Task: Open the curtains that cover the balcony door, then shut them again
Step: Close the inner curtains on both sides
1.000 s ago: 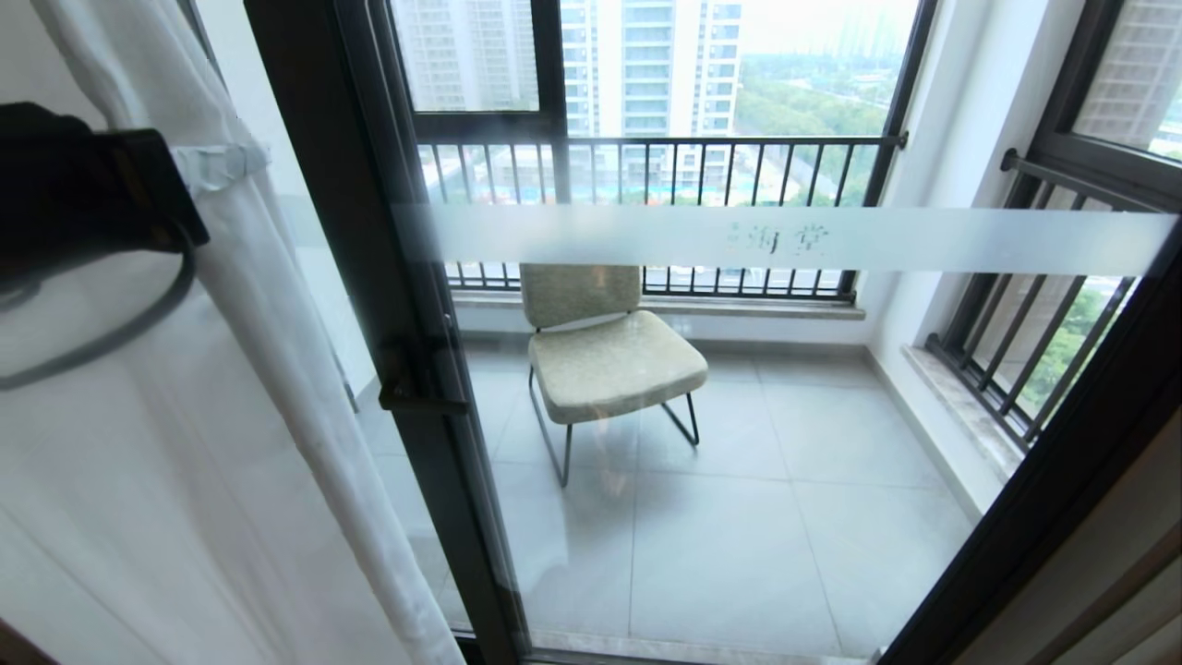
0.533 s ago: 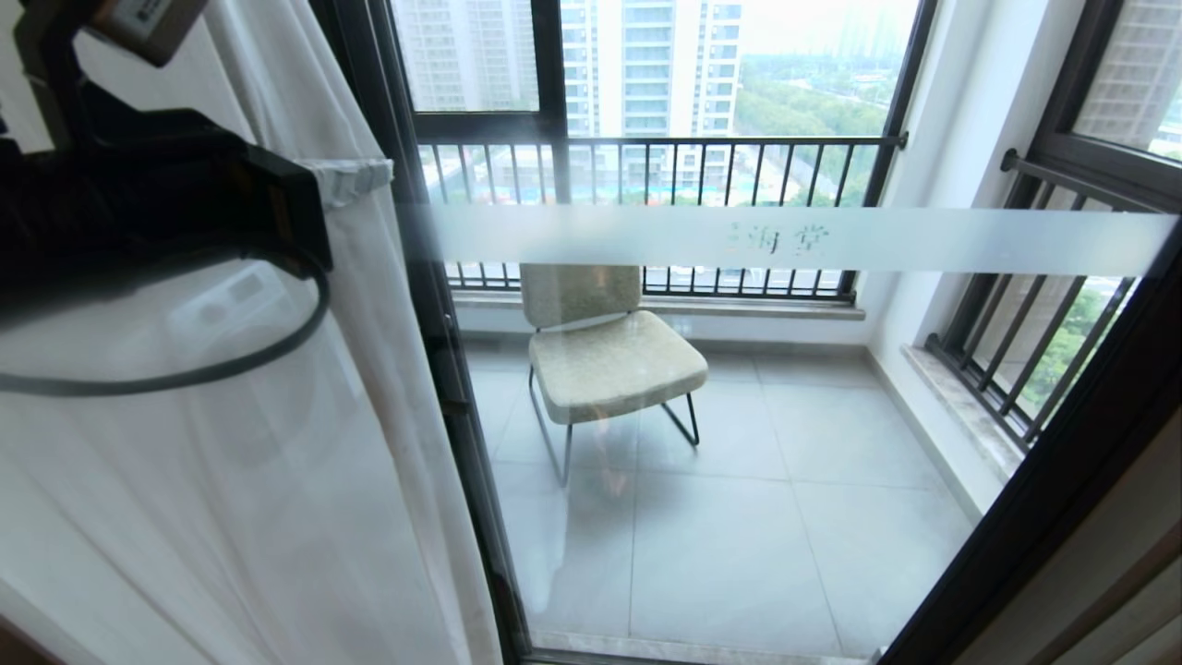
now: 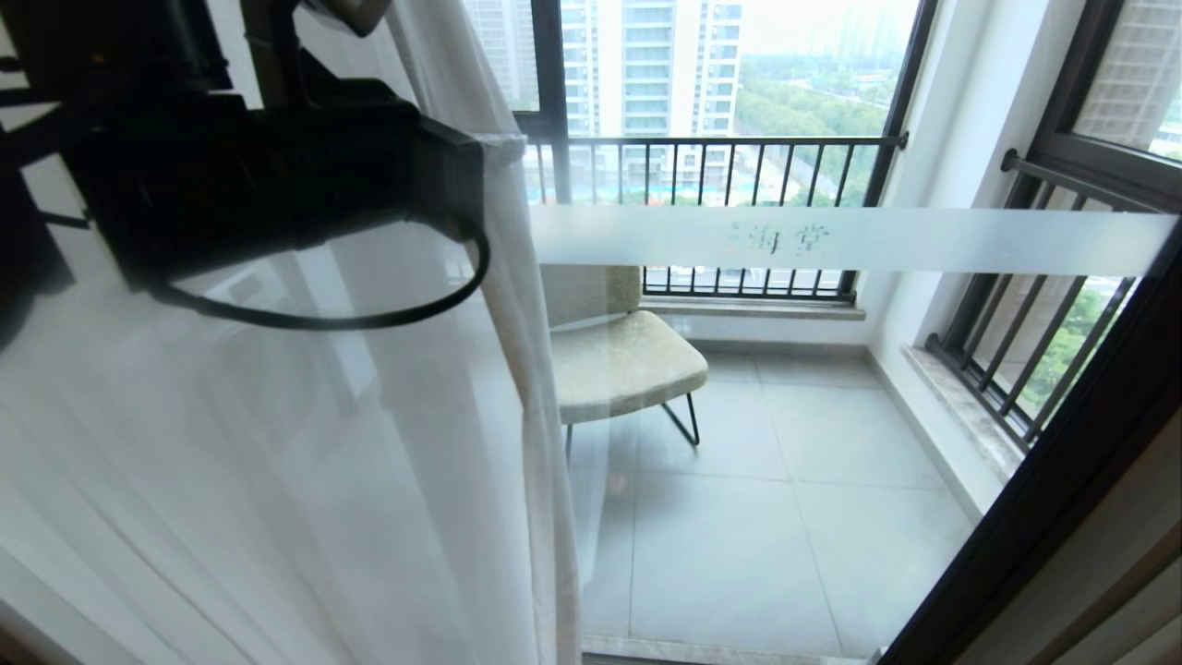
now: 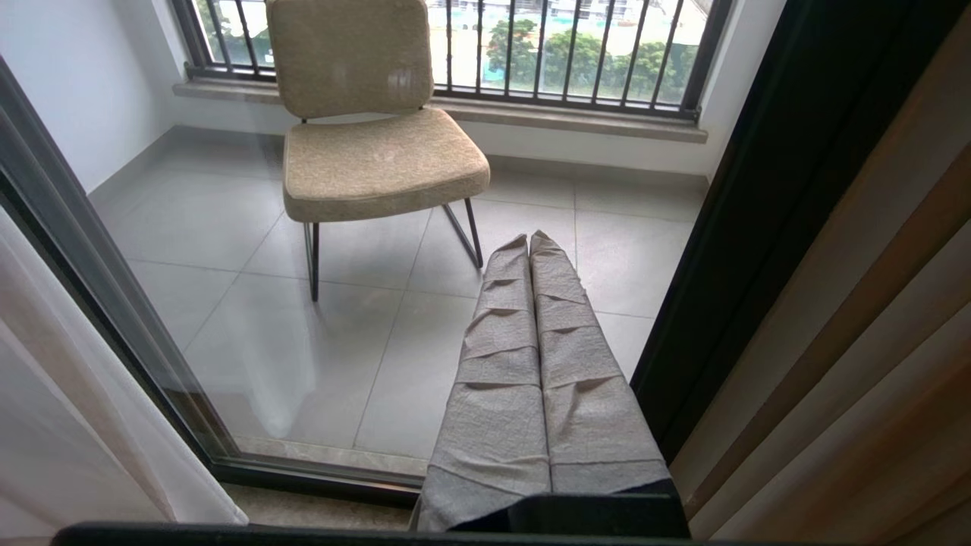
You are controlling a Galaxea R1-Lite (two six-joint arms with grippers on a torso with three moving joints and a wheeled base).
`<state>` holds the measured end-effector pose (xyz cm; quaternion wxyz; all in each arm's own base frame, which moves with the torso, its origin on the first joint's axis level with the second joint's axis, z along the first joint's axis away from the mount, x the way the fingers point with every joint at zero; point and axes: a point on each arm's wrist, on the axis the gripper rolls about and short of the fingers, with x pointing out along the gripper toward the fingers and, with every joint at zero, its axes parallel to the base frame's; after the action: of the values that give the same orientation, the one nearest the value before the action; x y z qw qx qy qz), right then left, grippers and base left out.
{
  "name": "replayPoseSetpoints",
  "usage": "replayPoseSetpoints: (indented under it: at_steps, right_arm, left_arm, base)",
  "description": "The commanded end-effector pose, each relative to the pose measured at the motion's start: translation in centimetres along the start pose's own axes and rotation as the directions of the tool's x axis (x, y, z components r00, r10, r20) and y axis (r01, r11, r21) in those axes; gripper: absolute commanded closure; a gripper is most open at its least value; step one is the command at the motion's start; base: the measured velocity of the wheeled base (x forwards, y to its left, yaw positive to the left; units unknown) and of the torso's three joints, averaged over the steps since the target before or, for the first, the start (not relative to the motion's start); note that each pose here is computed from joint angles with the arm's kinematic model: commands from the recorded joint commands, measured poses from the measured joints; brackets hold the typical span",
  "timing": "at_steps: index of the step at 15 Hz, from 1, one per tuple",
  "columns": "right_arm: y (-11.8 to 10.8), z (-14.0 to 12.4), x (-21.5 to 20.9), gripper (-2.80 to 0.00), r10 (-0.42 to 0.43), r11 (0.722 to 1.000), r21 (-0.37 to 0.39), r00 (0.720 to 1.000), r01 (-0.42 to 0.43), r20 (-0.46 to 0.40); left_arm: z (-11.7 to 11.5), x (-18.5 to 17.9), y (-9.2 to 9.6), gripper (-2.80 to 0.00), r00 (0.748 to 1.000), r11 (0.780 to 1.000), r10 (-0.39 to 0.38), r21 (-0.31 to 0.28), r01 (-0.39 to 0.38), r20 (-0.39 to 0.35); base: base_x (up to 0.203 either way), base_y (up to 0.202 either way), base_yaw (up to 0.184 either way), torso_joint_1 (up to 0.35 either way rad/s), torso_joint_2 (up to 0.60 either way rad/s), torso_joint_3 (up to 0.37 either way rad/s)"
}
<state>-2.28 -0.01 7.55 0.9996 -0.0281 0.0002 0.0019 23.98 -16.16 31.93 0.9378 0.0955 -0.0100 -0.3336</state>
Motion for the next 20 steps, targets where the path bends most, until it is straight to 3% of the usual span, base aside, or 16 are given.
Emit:
replayPoseSetpoints:
  at_steps: [1,14,17,20]
  right_arm:
    - [0.0,0.0,0.0,0.00,0.001,1.000,-0.001,1.000,-0.001,0.000]
    - [0.0,0.0,0.0,0.00,0.001,1.000,-0.001,1.000,-0.001,0.000]
    - [0.0,0.0,0.0,0.00,0.001,1.000,-0.001,1.000,-0.001,0.000]
    - [0.0,0.0,0.0,0.00,0.001,1.000,-0.001,1.000,-0.001,0.000]
  left_arm:
    - [-1.0,2.5,-1.1,0.00,0.998,0.999,-0.043,-0.002,0.043,-0.037]
    - [-1.5,4.9,-4.2,0.00,0.991,0.992,-0.129,0.005,0.129,-0.023]
    - [-1.1,4.2,-3.2,0.00,0.999,0.999,-0.049,-0.008,0.049,-0.016]
    - [-0.6,1.9,0.3,0.00,0.996,0.994,0.093,-0.049,-0.093,-0.009]
  base:
    - [0.000,0.000,0.000,0.000,0.00,0.000]
    - [0.000,0.000,0.000,0.000,0.00,0.000]
    - [0.000,0.000,0.000,0.000,0.00,0.000]
    - [0.000,0.000,0.000,0.000,0.00,0.000]
